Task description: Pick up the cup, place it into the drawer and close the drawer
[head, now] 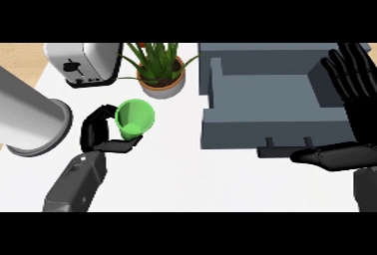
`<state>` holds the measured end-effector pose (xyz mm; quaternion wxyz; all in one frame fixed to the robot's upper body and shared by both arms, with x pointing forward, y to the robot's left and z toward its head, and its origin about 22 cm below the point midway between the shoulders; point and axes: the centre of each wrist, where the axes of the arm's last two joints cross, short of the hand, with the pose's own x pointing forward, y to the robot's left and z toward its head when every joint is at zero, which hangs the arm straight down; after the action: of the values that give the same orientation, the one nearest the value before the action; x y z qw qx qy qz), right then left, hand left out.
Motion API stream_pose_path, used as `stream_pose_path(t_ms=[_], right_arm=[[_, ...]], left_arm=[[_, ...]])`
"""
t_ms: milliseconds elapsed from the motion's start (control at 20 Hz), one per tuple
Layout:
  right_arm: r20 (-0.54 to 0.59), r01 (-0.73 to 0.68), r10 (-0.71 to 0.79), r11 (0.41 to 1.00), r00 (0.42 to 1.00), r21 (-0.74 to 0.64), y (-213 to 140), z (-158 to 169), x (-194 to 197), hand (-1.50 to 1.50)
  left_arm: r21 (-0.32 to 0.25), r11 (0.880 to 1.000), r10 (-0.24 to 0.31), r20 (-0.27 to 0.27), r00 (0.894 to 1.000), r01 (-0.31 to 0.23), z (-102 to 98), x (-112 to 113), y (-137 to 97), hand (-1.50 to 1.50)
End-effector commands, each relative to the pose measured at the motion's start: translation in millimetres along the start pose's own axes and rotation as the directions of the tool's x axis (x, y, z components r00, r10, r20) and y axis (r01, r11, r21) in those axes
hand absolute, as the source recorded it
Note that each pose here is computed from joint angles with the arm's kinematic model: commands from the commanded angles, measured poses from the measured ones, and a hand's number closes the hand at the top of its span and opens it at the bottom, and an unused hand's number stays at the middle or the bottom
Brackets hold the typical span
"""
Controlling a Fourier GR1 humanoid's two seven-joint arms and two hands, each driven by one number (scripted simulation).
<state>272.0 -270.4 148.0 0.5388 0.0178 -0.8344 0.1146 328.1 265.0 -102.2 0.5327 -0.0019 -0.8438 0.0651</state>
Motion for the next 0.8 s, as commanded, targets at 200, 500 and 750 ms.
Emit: stream_pose_path(t_ms=[200, 500, 750], right_arm=[[-0.020, -0.023, 0.022, 0.999, 1.000, -0.028, -8.4, 9.9, -1.4, -1.50], [-0.015, -0.039, 0.038, 0.999, 0.999, -0.035, 9.3, 6.9, -5.1, -1.50], [-0.002, -0.014, 0.014, 1.000, 1.000, -0.024, -1.0, 9.9, -2.1, -1.50]], left_arm=[[-0.214, 0.973, 0.121, 0.143, 0.982, -0.089, -89.8, 46.2, -76.0, 1.50], [-0.302, 0.950, 0.127, 0.131, 0.983, -0.083, -145.5, 106.9, -147.4, 1.50], [-0.327, 0.944, 0.090, 0.142, 0.986, -0.040, -165.7, 136.3, -173.0, 1.50]])
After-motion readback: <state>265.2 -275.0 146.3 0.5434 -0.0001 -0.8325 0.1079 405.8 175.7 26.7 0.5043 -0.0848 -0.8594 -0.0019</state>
